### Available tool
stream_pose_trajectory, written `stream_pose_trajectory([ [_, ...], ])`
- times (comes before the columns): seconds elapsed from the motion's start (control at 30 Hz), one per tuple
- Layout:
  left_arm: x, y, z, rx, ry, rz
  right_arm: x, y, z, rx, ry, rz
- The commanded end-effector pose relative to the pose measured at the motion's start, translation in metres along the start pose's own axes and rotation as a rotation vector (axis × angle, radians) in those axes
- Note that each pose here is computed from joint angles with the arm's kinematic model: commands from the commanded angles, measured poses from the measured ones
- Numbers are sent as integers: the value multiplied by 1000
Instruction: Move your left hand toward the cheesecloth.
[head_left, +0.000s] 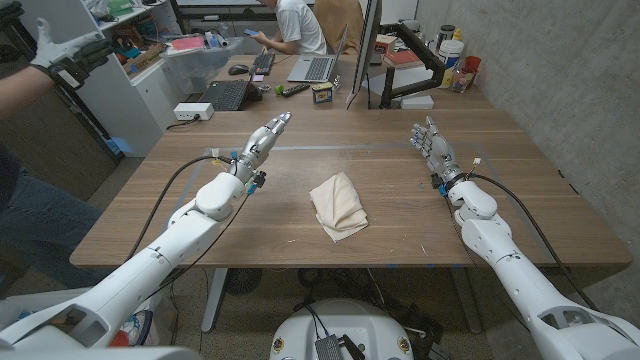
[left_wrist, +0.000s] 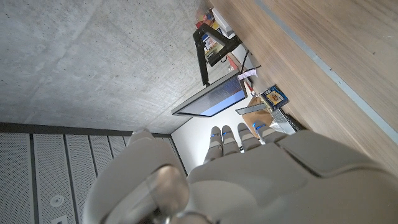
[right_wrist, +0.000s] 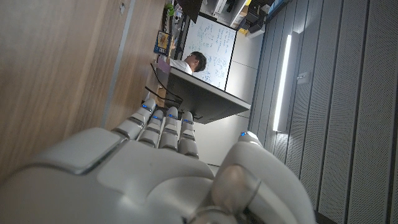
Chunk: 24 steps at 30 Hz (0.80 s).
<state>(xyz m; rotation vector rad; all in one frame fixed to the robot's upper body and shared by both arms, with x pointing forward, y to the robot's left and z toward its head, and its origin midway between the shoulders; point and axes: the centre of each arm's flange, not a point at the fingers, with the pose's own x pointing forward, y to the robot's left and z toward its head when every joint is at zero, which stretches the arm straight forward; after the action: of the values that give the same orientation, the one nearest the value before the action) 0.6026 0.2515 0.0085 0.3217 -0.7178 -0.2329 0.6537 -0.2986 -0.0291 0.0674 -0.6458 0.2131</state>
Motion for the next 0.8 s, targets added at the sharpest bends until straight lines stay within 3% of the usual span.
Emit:
stream_pose_trajectory([
  [0.03,1,-5,6,2,-16,-27,0,-2,0,0,-2,-4],
  [0.8,1,-15,10,29,-23,-79,1,-2,-3,10,-3,-8],
])
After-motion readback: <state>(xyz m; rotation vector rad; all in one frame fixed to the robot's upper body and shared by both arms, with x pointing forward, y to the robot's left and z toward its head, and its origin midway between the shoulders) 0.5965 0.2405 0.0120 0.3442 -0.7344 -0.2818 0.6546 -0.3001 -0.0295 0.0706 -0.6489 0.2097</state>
